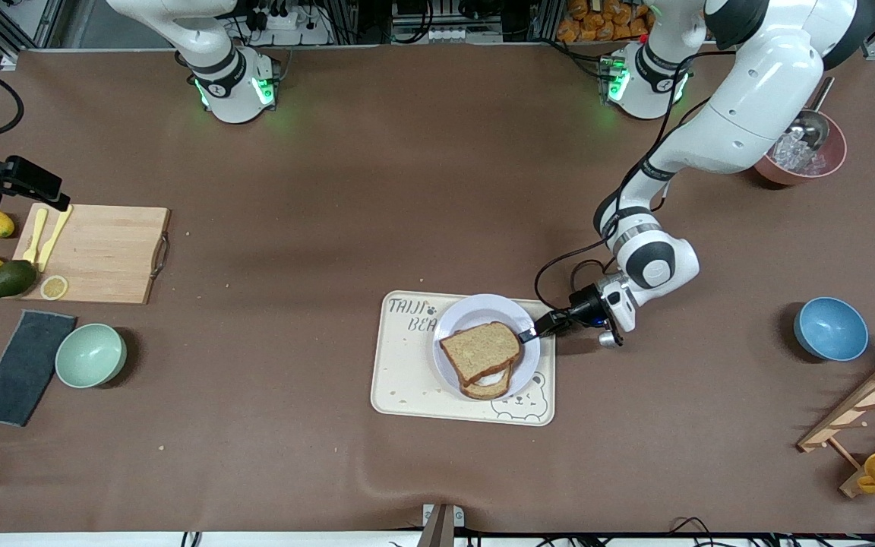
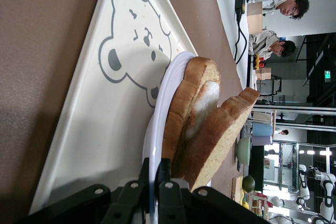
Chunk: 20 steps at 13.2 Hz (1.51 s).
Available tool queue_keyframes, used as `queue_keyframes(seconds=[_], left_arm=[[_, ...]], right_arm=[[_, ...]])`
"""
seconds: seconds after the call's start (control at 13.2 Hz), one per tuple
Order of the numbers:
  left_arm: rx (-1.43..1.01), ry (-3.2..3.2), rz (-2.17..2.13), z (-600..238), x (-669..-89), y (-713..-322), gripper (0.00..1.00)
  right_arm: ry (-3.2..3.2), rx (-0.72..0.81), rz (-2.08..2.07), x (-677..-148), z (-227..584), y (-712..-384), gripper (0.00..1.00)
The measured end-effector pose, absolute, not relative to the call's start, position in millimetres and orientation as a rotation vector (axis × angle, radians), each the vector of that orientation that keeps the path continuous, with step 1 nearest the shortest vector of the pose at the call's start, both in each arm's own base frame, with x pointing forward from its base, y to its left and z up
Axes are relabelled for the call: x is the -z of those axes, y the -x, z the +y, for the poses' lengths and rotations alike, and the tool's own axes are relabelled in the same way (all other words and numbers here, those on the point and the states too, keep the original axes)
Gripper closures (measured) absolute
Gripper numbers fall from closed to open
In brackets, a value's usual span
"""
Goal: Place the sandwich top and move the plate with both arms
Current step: 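Slide the plate with the left gripper onto the bear tray, then open the left gripper and draw it back from the plate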
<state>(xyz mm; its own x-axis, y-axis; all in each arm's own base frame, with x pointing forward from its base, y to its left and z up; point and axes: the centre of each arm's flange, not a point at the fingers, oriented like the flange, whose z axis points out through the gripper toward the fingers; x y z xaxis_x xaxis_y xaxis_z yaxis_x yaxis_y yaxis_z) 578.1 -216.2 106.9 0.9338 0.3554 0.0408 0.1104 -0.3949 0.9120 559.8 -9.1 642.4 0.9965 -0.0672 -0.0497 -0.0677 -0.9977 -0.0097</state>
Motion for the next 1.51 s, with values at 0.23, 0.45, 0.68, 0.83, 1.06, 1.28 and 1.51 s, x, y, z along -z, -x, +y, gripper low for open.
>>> queue_keyframes(seconds=[0.23,0.45,0.68,0.83,1.06,1.28,1.51], left_arm=[[-0.293,-1.967,0.328,-216,-111,-584,0.66],[-0.315,-1.956,0.326,-212,-120,-591,0.33],[-0.338,-1.958,0.322,-208,-131,-596,0.02],[-0.367,-1.979,0.326,-203,-140,-600,0.0],[-0.435,-2.04,0.34,-192,-162,-607,0.0],[-0.498,-2.146,0.282,-180,-176,-611,0.0],[-0.554,-2.276,0.163,-164,-182,-616,0.0]], right_arm=[[3.127,-0.081,0.106,-641,-9,-560,0.0],[3.127,-0.081,0.108,-641,-10,-560,0.0],[3.127,-0.082,0.108,-641,-10,-560,0.0],[3.127,-0.082,0.113,-641,-12,-560,0.0],[3.127,-0.083,0.118,-641,-14,-560,0.0],[3.127,-0.084,0.119,-640,-14,-560,0.0],[3.127,-0.084,0.119,-640,-14,-560,0.0]])
